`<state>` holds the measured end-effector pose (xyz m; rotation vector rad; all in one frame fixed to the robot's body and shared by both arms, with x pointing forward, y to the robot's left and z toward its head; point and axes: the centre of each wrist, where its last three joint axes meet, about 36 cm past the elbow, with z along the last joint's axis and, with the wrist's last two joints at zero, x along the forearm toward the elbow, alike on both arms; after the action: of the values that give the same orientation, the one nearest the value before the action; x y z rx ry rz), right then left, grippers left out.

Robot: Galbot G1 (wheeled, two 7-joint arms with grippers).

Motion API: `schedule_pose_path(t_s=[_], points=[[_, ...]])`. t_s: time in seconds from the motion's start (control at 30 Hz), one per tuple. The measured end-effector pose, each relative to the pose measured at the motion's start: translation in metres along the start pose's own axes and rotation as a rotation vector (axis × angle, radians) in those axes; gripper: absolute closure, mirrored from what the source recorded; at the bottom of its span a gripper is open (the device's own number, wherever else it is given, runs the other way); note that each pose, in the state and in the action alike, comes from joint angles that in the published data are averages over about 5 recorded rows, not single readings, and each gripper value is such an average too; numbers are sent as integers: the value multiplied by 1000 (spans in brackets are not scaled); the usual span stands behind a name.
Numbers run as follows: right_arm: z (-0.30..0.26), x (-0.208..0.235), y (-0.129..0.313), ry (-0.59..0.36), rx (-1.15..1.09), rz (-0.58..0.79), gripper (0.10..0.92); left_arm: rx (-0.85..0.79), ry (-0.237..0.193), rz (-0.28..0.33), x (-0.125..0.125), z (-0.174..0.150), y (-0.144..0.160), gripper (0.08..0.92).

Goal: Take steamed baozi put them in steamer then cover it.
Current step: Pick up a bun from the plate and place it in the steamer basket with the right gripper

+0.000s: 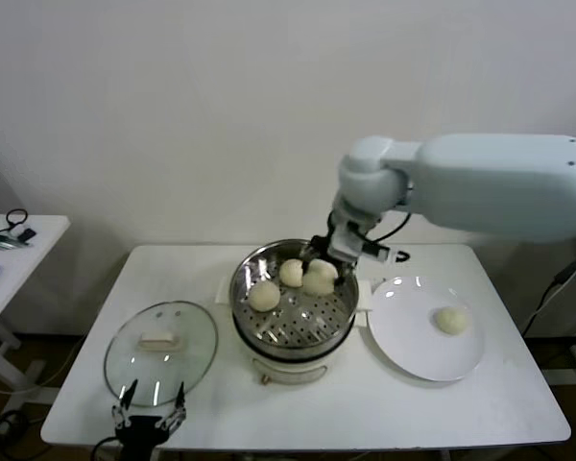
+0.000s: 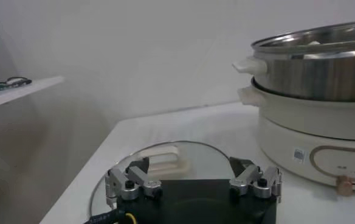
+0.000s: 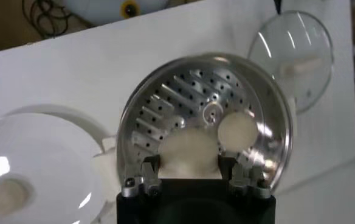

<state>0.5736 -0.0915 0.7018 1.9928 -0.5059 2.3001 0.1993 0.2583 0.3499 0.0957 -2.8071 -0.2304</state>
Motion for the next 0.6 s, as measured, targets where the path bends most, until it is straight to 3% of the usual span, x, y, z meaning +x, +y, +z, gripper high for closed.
schedule_pose_path(t_s=[0.6], points=[[-38, -97, -38, -51, 212, -79, 377, 7, 2, -14, -1, 3, 2, 177]])
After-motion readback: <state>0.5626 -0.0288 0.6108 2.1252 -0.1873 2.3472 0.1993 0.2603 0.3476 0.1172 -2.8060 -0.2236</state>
